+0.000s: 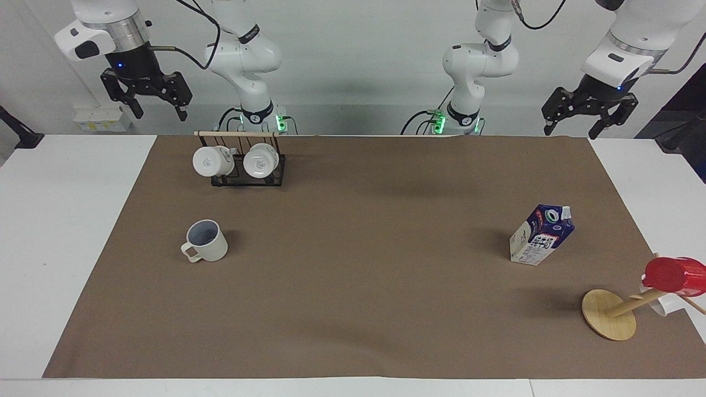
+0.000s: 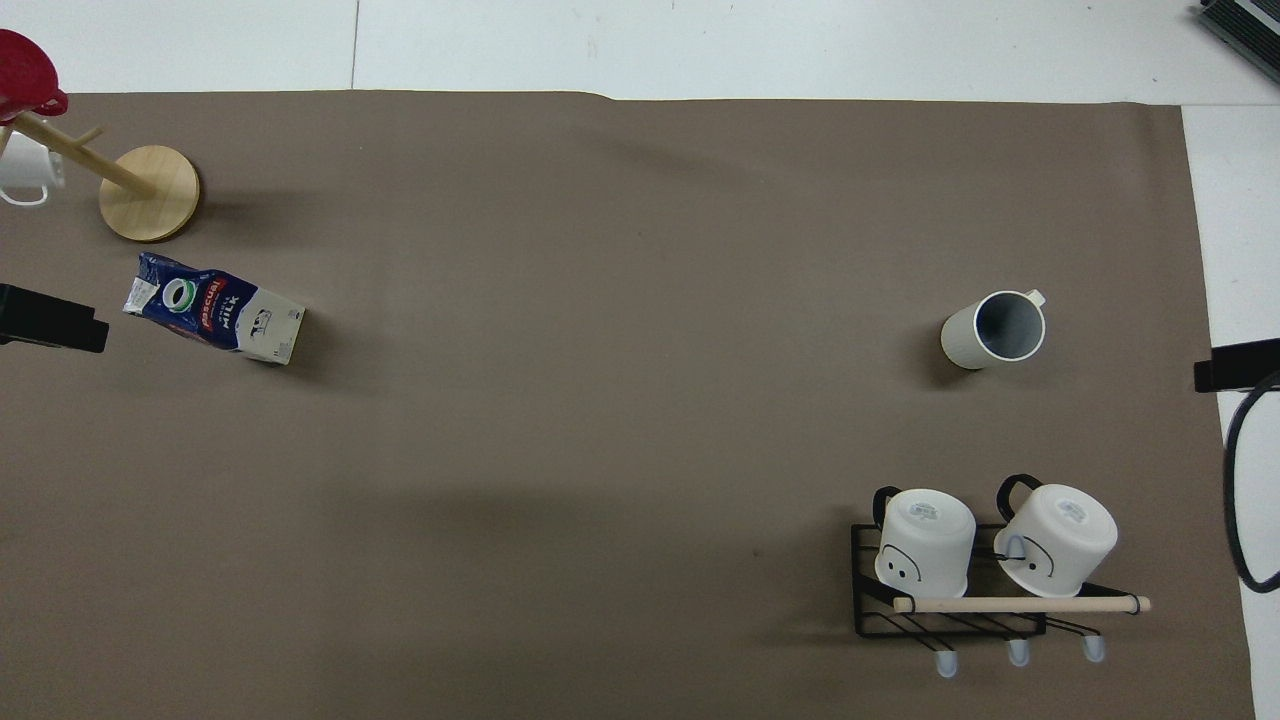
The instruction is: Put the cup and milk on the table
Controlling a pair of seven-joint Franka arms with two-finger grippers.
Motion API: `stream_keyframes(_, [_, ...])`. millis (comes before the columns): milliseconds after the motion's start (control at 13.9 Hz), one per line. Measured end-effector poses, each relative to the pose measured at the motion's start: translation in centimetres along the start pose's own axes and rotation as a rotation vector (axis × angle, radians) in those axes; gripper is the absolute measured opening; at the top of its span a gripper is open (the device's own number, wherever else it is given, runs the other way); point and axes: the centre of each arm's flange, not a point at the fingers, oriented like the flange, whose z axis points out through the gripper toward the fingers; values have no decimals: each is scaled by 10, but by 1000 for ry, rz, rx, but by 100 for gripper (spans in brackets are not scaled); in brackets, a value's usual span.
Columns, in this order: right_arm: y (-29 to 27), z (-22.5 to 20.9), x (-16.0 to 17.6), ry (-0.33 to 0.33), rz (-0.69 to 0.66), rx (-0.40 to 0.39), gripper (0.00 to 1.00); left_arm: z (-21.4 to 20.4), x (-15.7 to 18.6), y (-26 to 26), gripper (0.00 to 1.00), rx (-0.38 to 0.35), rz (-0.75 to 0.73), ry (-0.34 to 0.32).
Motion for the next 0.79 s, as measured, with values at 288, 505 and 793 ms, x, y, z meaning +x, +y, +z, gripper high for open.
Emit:
stream_keyframes(288, [-3,23,14,23,-4,-2,100,0,0,0,100,0,0,0])
stream_keyframes(505, [-17,70,32,34,-29,-5,100,0,0,0,100,0,0,0])
stream_keyframes(793, [-38,135,51,8,-63,-12,100,0,0,0,100,0,0,0])
